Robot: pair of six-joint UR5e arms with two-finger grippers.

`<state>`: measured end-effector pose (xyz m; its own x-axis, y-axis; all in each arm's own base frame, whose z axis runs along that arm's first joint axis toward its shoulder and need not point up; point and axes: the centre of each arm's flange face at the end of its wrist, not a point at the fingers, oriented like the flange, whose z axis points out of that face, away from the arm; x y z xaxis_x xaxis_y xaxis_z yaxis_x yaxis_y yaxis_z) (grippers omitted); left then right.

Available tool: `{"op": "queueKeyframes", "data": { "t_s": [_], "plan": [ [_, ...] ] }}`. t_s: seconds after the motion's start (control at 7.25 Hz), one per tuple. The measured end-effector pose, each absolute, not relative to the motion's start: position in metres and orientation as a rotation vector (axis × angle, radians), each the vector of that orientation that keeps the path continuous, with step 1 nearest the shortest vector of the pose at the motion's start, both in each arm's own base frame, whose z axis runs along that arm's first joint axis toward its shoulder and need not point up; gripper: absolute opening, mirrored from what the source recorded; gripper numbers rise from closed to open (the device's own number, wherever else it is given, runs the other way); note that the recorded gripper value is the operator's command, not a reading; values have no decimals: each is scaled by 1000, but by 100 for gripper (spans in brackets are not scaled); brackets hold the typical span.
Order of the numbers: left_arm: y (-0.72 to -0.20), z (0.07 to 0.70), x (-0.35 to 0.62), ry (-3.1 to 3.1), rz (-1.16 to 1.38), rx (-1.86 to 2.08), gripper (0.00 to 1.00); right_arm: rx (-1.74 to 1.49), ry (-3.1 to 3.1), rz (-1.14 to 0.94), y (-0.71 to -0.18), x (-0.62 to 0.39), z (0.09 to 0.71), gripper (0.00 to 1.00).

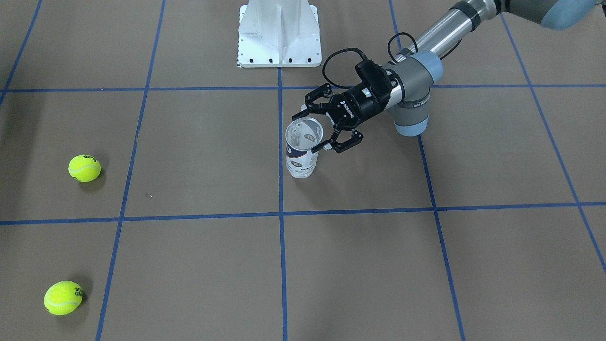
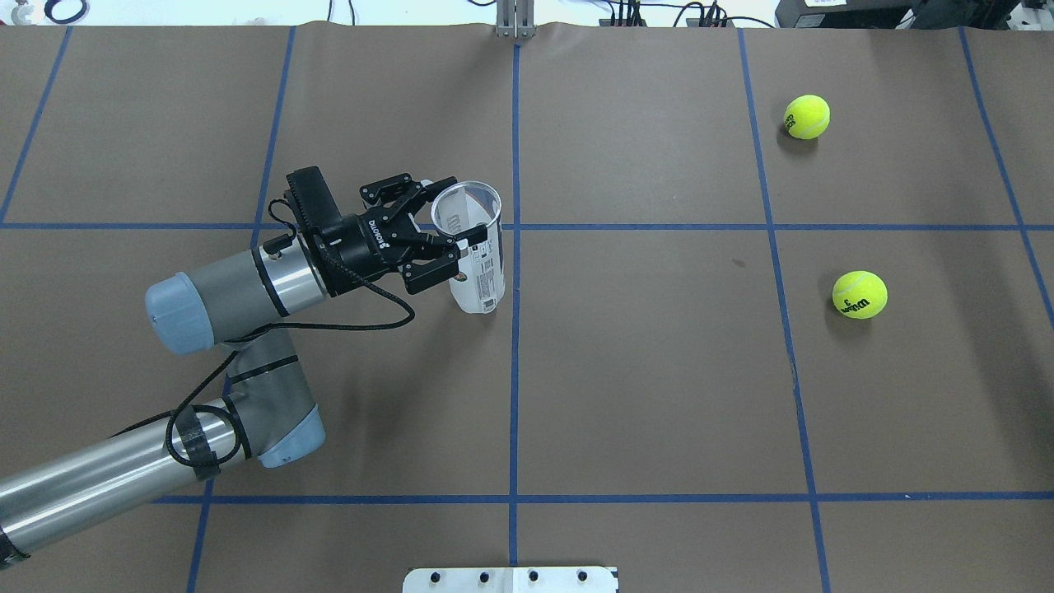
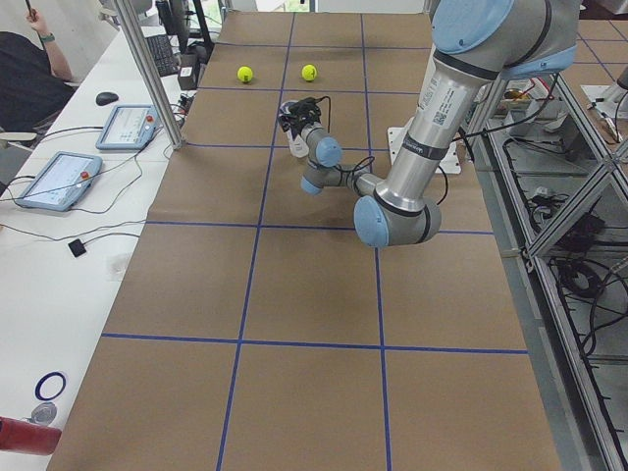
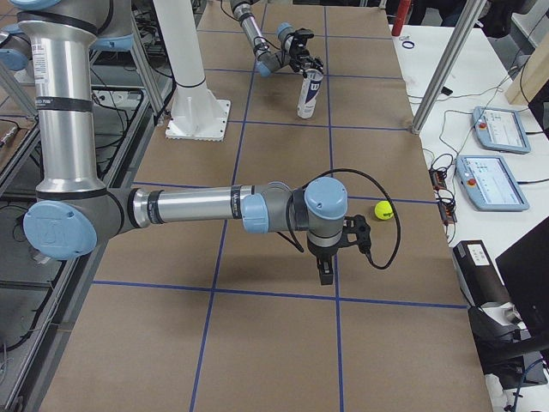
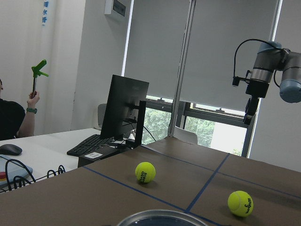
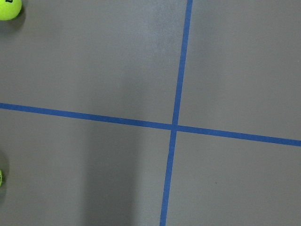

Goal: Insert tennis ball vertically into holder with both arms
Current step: 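Lower the upright can onto the table with the left gripper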

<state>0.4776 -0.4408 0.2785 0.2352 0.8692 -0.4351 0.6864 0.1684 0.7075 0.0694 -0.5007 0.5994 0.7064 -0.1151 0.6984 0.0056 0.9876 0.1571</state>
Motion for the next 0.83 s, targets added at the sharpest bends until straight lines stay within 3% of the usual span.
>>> {"op": "queueKeyframes", "data": {
  "t_s": [0.83],
  "plan": [
    [-440,278,479,1477,266,1600,62,148,-784,-67,-501,70,599,99]
  ]
}}
